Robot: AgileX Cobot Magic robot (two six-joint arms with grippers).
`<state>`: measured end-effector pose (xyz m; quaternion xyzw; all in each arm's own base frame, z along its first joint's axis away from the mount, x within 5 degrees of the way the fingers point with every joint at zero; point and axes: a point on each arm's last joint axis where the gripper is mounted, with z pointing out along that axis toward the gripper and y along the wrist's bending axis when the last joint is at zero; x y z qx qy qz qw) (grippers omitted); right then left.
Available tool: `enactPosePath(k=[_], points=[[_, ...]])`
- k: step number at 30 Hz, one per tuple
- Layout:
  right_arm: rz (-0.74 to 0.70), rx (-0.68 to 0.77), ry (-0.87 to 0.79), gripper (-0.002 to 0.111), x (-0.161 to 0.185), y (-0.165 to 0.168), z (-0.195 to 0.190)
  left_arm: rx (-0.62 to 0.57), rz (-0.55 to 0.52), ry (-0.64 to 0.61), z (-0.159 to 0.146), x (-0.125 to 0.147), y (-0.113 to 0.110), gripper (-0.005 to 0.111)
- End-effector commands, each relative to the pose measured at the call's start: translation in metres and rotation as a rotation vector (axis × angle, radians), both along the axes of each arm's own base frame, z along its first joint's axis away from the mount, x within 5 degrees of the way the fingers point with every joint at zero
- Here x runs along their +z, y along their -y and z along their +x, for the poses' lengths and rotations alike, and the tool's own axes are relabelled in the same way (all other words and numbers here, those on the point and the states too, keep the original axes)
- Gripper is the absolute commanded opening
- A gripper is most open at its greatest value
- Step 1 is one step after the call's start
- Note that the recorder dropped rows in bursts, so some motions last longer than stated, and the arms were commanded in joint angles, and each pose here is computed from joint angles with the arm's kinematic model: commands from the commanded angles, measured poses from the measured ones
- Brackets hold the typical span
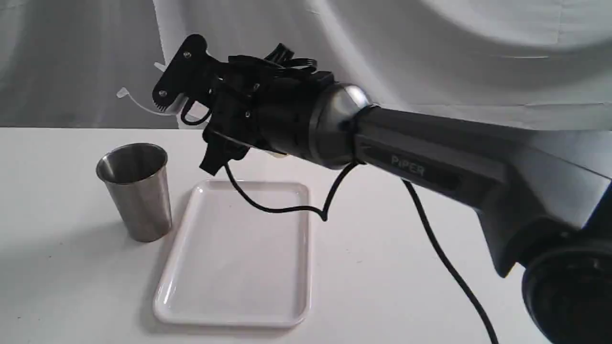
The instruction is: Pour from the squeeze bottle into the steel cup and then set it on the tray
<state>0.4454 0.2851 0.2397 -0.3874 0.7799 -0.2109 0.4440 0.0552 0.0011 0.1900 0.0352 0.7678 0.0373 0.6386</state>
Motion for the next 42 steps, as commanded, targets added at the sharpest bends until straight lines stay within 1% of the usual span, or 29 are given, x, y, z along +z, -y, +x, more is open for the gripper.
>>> enactPosePath(k=[1, 5, 7, 14, 18, 24, 29, 32, 35, 42], points=[[-0.049, 0.0, 0.034, 0.034, 0.002, -0.002, 0.0, -0.001, 0.001, 0.008, 0.0, -0.001, 0.0, 0.008], [-0.065, 0.006, 0.027, 0.034, -0.004, -0.006, 0.0, -0.001, 0.001, 0.008, 0.0, -0.001, 0.0, 0.008], [-0.066, -0.002, 0.039, 0.034, -0.003, -0.008, 0.001, -0.001, 0.001, 0.008, 0.0, -0.001, 0.0, 0.008], [0.006, -0.084, 0.129, 0.034, 0.01, -0.015, 0.012, -0.001, 0.001, 0.008, 0.0, -0.001, 0.0, 0.008], [-0.033, -0.108, 0.167, 0.034, 0.01, -0.02, 0.013, -0.001, 0.001, 0.008, 0.0, -0.001, 0.0, 0.008], [-0.072, -0.092, 0.168, 0.034, -0.003, -0.028, 0.011, -0.001, 0.001, 0.008, 0.0, -0.001, 0.0, 0.008], [-0.149, -0.105, 0.179, 0.034, -0.015, -0.033, 0.009, -0.001, 0.001, 0.008, 0.0, -0.001, 0.0, 0.008], [-0.198, -0.113, 0.222, 0.034, -0.015, -0.033, 0.009, -0.001, 0.001, 0.008, 0.0, -0.001, 0.0, 0.008], [-0.202, -0.126, 0.253, 0.034, -0.014, -0.034, 0.009, -0.001, 0.001, 0.008, 0.0, -0.001, 0.0, 0.008], [-0.269, -0.093, 0.349, 0.034, -0.005, -0.043, 0.004, -0.001, 0.001, 0.008, 0.0, -0.001, 0.0, 0.008]])
